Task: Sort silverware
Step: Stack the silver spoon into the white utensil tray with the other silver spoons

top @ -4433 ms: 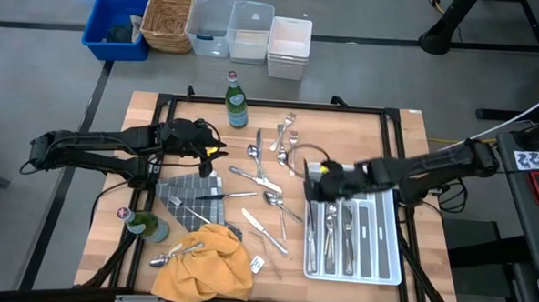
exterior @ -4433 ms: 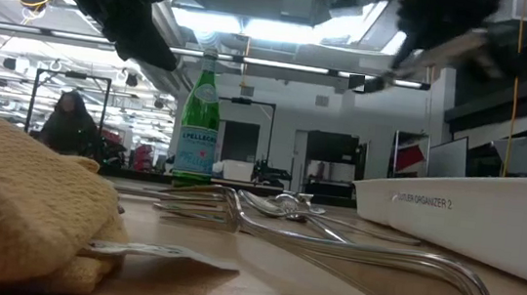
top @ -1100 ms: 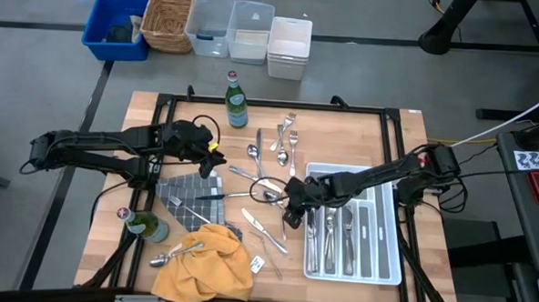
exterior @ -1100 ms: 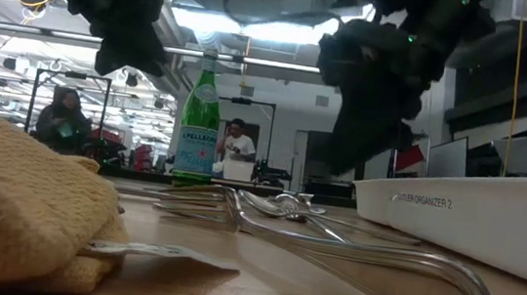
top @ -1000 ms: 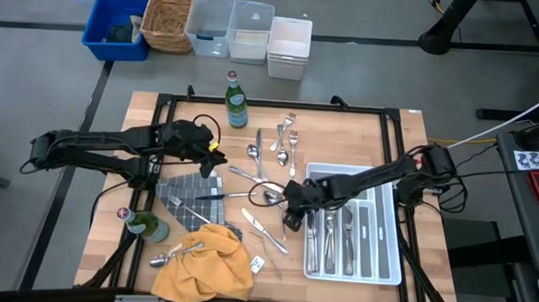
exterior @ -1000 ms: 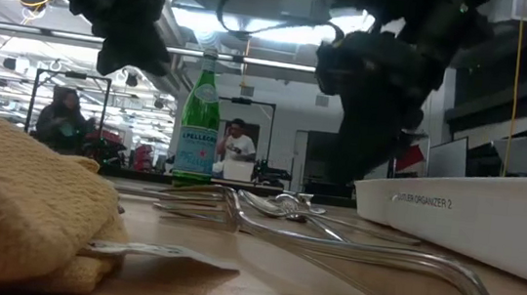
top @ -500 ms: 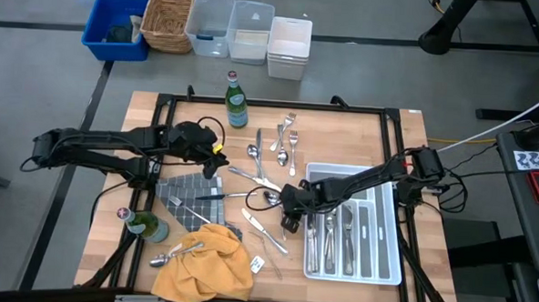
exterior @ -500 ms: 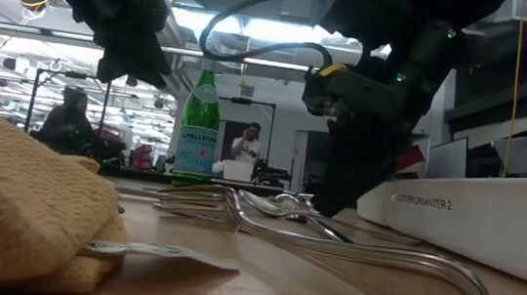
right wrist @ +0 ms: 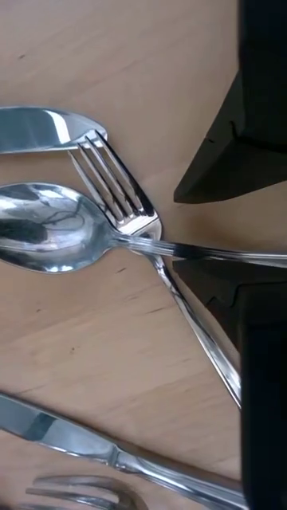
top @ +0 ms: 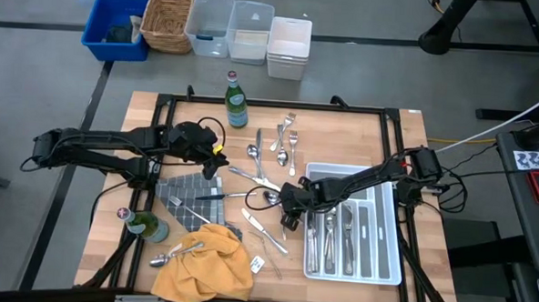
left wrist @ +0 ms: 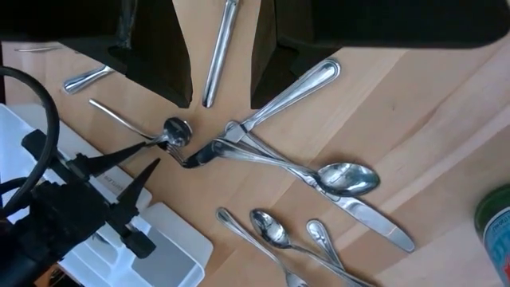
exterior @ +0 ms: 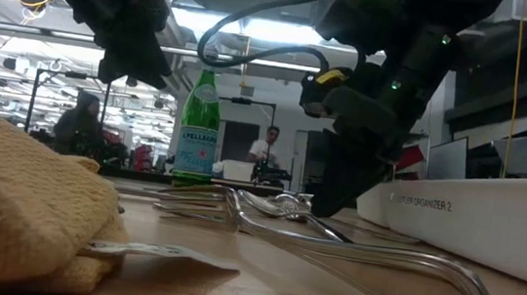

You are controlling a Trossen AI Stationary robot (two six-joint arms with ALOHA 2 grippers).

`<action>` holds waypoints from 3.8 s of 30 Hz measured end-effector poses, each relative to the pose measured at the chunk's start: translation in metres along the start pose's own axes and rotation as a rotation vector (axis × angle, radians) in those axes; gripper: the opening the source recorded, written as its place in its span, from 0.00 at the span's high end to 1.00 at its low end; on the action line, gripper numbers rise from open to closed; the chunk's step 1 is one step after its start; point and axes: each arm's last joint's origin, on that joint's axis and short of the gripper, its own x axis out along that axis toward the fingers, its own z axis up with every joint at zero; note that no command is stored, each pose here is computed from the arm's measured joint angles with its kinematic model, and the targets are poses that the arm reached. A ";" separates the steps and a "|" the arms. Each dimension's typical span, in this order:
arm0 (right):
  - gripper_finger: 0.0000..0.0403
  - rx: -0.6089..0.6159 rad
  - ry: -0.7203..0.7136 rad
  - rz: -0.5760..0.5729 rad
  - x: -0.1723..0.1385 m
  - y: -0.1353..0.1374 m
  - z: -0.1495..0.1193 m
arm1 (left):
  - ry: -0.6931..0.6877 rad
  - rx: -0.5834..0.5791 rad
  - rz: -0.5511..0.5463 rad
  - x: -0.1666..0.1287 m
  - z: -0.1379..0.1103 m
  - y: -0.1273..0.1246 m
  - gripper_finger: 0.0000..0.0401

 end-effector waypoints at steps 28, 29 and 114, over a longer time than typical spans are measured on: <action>0.74 -0.055 0.008 -0.026 0.005 -0.001 -0.003 | 0.004 0.033 0.002 0.000 0.000 0.000 0.71; 0.77 -0.056 0.009 -0.027 0.005 -0.001 -0.003 | 0.004 0.033 0.002 0.000 0.000 0.000 0.71; 0.98 1.039 0.098 -0.430 -0.112 0.126 -0.089 | 0.272 0.554 -0.147 0.074 -0.041 -0.033 0.71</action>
